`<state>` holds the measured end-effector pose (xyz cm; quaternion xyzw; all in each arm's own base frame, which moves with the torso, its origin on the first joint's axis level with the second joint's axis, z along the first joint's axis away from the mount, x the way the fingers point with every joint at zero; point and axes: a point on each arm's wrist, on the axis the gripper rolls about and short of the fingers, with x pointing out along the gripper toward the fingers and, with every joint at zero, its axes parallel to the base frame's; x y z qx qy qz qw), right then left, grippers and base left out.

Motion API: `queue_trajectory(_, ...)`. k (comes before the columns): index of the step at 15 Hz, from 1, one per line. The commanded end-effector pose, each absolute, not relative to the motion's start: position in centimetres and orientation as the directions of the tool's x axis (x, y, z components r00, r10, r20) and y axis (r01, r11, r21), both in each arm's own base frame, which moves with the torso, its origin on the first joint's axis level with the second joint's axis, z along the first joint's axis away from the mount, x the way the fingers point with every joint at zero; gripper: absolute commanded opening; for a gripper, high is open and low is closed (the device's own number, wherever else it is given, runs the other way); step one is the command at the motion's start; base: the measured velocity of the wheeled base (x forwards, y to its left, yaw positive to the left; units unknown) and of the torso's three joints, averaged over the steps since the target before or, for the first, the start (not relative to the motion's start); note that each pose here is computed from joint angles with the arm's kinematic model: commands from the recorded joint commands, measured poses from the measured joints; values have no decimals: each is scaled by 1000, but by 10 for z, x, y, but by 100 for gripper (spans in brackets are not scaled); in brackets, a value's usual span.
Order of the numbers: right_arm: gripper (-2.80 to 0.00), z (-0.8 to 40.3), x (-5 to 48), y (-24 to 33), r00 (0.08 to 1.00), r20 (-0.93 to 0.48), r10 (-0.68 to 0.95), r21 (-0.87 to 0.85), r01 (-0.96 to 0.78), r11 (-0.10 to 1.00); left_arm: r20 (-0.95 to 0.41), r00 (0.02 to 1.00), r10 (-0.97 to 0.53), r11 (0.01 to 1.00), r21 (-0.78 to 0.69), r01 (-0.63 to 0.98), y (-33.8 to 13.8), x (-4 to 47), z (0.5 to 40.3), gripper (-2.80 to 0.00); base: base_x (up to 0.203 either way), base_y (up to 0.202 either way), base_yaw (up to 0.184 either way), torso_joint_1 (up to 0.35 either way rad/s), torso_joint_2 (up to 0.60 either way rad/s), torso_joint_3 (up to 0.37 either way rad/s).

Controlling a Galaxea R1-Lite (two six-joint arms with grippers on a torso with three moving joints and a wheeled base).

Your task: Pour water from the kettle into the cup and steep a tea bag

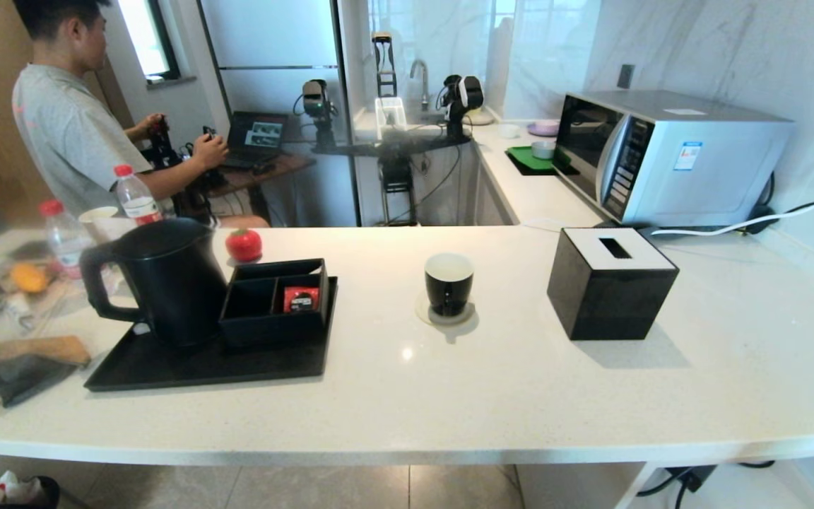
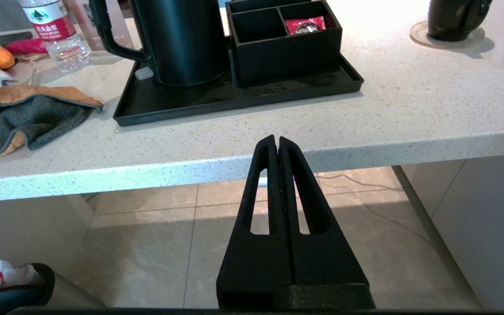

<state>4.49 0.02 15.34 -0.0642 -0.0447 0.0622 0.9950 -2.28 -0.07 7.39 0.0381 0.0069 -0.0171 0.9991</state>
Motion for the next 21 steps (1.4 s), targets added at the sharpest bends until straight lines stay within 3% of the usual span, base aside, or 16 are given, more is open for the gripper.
queue_trajectory(1, -280, 121, 4, 4, 987, 76, 139, -137, -127, 982, -15, 999, -34, 996, 76, 35, -1, -23, 74, -280, 0, 0, 0, 0, 0, 0)
queue_trajectory(4, -280, 94, -11, 3, 994, -4, 112, -134, -112, 985, -15, 999, -34, 996, 76, 35, -1, -23, 74, -280, 0, 0, 0, 0, 0, 0)
queue_trajectory(8, -280, 76, -23, 0, 1000, -10, 7, -132, -9, 991, -15, 999, -34, 996, 76, 35, -1, -23, 74, -280, 0, 0, 0, 0, 0, 0)
queue_trajectory(21, -280, 76, -23, 0, 1000, 2, 4, -84, -3, 996, -15, 999, -34, 996, 76, 35, -1, -23, 74, -280, 0, 0, 0, 0, 0, 0)
